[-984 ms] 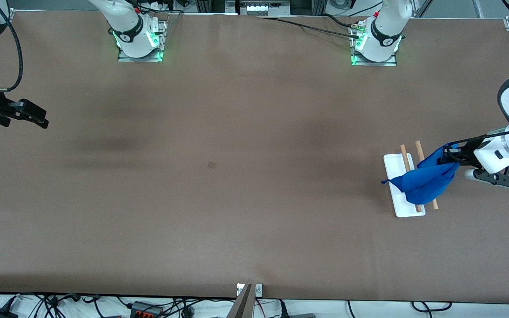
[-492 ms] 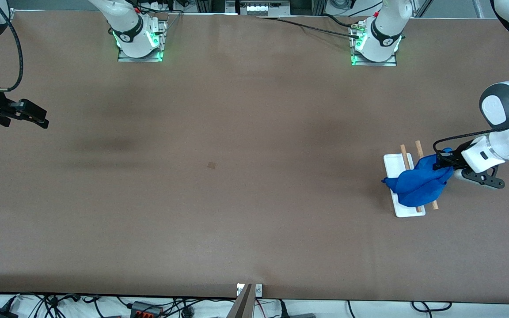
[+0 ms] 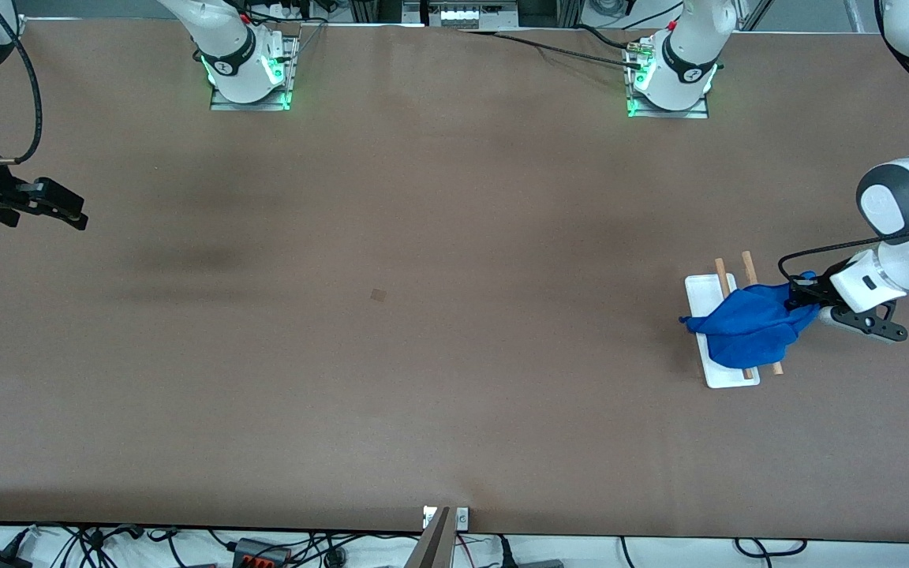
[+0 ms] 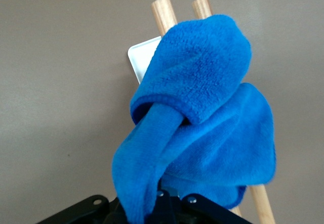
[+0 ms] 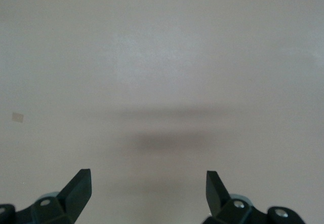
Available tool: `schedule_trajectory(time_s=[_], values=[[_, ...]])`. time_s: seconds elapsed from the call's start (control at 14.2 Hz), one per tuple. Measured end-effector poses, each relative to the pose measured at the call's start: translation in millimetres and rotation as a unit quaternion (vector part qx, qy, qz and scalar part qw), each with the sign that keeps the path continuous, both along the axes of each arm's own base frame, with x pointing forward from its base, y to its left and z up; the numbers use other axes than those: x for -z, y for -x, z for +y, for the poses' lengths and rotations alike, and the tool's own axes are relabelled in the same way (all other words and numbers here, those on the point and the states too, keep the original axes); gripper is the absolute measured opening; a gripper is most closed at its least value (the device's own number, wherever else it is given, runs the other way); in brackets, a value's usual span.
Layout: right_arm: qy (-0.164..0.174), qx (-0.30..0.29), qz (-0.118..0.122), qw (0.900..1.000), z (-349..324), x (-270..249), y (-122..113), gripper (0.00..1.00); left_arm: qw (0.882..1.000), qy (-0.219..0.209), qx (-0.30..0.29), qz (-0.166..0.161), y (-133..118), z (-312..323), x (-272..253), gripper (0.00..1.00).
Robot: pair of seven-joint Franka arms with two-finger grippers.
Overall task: Pass towel and hang on rack
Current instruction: 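Lower the towel over the wooden dowels with the left gripper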
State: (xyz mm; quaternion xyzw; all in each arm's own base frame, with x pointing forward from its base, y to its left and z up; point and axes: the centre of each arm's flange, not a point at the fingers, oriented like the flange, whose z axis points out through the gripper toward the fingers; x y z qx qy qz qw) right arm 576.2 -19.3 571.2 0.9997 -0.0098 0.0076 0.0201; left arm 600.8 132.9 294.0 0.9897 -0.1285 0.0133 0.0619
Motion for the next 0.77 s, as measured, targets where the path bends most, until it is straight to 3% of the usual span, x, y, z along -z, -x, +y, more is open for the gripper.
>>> schedule_trajectory(time_s=[0.42,0.56,0.77], values=[[0.0,0.0,0.001,1.0,0,1,0,1.0,1.0,-0.001,-0.006,0.007,2,9,17,0.07],[0.0,0.0,0.001,1.0,0,1,0,1.0,1.0,-0.002,0.005,0.004,2,10,16,0.21],[0.0,0.0,0.001,1.0,0,1,0,1.0,1.0,-0.003,0.031,-0.004,1,12,13,0.5]])
